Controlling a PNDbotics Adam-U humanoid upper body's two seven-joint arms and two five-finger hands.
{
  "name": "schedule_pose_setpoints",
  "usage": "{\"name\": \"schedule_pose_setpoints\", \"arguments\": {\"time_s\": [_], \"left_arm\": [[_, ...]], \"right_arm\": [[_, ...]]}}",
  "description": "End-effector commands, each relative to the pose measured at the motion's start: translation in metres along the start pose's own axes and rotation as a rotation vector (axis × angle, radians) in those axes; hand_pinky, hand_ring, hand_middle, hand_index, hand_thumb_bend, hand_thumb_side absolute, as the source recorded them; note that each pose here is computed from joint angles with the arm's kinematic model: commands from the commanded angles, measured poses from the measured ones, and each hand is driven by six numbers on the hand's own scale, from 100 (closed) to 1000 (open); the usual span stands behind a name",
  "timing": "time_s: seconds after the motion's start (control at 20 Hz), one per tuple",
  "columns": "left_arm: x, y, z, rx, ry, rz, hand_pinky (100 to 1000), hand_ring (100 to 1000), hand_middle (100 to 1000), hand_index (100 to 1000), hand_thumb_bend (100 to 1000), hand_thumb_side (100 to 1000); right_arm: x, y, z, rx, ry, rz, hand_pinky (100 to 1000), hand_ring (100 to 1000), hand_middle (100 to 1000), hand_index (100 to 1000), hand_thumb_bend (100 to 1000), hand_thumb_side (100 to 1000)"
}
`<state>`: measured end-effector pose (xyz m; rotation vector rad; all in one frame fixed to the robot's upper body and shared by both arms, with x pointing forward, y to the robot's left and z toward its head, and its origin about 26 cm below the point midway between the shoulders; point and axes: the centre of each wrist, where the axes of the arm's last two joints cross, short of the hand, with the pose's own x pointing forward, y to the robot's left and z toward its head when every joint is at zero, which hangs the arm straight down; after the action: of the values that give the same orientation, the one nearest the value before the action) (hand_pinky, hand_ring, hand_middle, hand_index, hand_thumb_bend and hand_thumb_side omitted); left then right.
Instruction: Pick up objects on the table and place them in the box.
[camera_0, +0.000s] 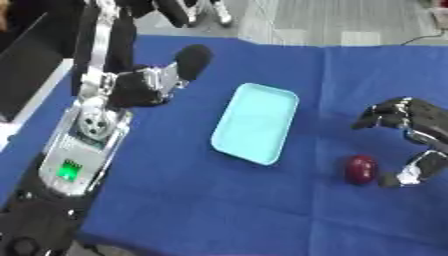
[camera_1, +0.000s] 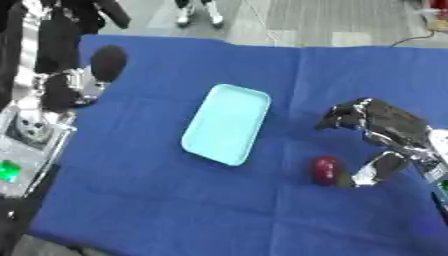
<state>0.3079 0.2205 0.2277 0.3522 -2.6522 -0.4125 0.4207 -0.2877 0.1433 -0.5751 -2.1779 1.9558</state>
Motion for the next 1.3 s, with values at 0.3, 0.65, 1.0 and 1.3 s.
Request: {"name": "schedule_pose_setpoints", "arguments": {"time_s": [0.3,0.65,1.0,1.3], "left_arm": [[0.004,0.006,-0.006,-0.015,-0.034,-0.016,402,458,625,745,562,619],[0.004,0.006,-0.006,-0.016,-0.034,-0.017,402,458,626,744,561,619],[0.004,0.006,-0.006,-0.016,-0.034,-0.016,403,458,626,744,561,618],[0.004,0.006,-0.006,-0.017,-0.034,-0.014,403,458,627,744,561,618]], "right_arm": [[0.002,-0.005,0.000,0.012,-0.025,0.036,409,502,568,748,709,1000],[0.005,-0.002,0.001,0.012,-0.028,0.043,408,495,548,722,697,1000],[0.007,0.002,0.000,0.022,-0.032,0.044,411,493,535,704,685,1000],[0.008,0.011,0.001,0.064,-0.028,0.040,417,497,537,702,674,1000]]}}
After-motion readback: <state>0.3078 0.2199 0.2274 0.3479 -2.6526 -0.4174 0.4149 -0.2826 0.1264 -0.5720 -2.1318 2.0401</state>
